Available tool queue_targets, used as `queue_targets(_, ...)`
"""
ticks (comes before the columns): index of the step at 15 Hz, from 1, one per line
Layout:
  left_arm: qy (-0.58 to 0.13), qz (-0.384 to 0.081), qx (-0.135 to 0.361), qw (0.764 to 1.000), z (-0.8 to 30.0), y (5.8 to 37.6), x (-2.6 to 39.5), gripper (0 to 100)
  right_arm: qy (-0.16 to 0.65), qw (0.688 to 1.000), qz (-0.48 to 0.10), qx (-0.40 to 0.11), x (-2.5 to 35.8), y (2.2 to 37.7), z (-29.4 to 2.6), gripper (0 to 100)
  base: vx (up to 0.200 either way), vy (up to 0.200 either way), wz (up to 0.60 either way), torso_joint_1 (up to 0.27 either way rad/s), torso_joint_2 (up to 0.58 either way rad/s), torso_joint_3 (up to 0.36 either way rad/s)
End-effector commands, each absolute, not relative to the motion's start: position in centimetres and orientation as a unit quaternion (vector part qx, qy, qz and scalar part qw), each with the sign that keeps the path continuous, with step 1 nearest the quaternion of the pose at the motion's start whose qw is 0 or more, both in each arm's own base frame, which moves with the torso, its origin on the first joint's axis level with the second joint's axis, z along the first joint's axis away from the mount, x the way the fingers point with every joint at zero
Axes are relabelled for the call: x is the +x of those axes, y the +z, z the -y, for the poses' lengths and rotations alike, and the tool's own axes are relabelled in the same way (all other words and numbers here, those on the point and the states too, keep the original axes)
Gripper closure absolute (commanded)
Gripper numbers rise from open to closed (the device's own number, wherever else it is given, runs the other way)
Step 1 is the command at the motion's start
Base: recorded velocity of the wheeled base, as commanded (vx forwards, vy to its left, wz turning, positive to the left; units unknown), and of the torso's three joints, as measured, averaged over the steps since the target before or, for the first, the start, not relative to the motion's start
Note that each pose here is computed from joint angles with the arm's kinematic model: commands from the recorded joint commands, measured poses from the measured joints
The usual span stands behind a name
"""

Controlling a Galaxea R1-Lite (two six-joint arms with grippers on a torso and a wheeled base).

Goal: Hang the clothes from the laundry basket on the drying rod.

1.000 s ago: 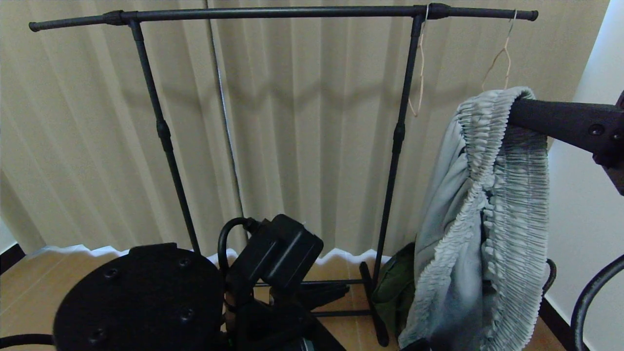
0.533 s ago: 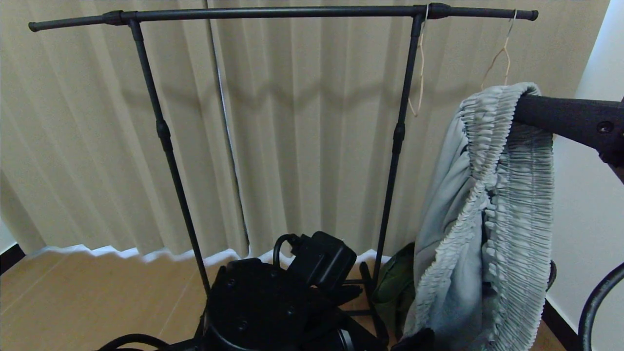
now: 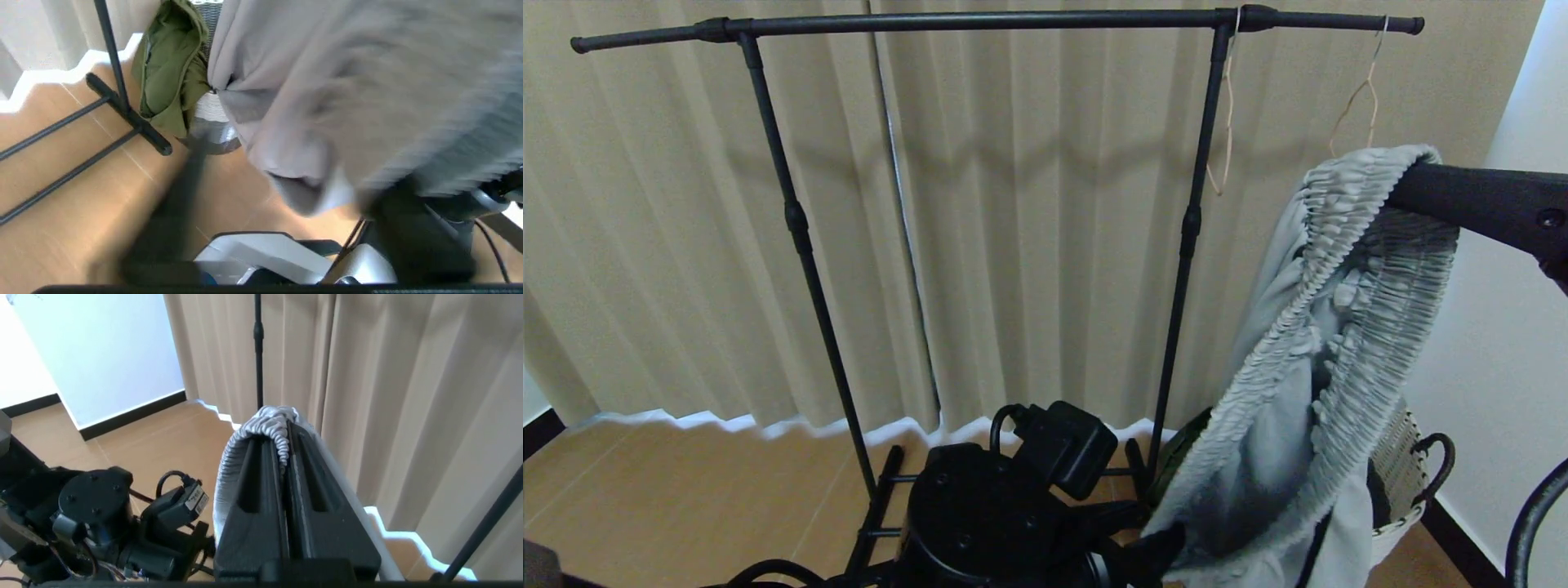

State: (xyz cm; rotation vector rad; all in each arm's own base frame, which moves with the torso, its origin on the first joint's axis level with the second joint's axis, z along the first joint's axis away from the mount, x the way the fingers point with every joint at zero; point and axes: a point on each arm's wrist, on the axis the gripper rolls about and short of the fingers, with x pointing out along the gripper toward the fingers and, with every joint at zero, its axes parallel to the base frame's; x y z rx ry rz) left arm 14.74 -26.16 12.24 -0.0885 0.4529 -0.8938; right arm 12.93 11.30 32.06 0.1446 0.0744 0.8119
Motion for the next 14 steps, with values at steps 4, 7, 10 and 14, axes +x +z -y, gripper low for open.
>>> queue_targets(4,-0.384,-0.141,0.005,0.912,21.7,15.0,12.9,100,0.385,0.919,-0.058,0.063,13.3,30.8,-11.3,100,0.0,0.0,0.0,0.0,0.0,0.0)
queue_targets(7,-0.333,-0.079,-0.008,0.94,17.6,20.8,14.0,100,0.39,0.918,-0.033,0.07,13.1,32.1,-11.1,100,0.0,0.0,0.0,0.0,0.0,0.0)
queue_targets(10,-0.299,-0.03,-0.037,0.953,14.3,28.2,14.1,100,0.394,0.916,0.003,0.081,12.8,34.1,-10.9,100,0.0,0.0,0.0,0.0,0.0,0.0)
queue_targets(14,-0.267,0.069,-0.044,0.96,12.1,36.3,14.5,100,0.428,0.896,0.072,0.094,11.8,38.0,-10.6,100,0.0,0.0,0.0,0.0,0.0,0.0)
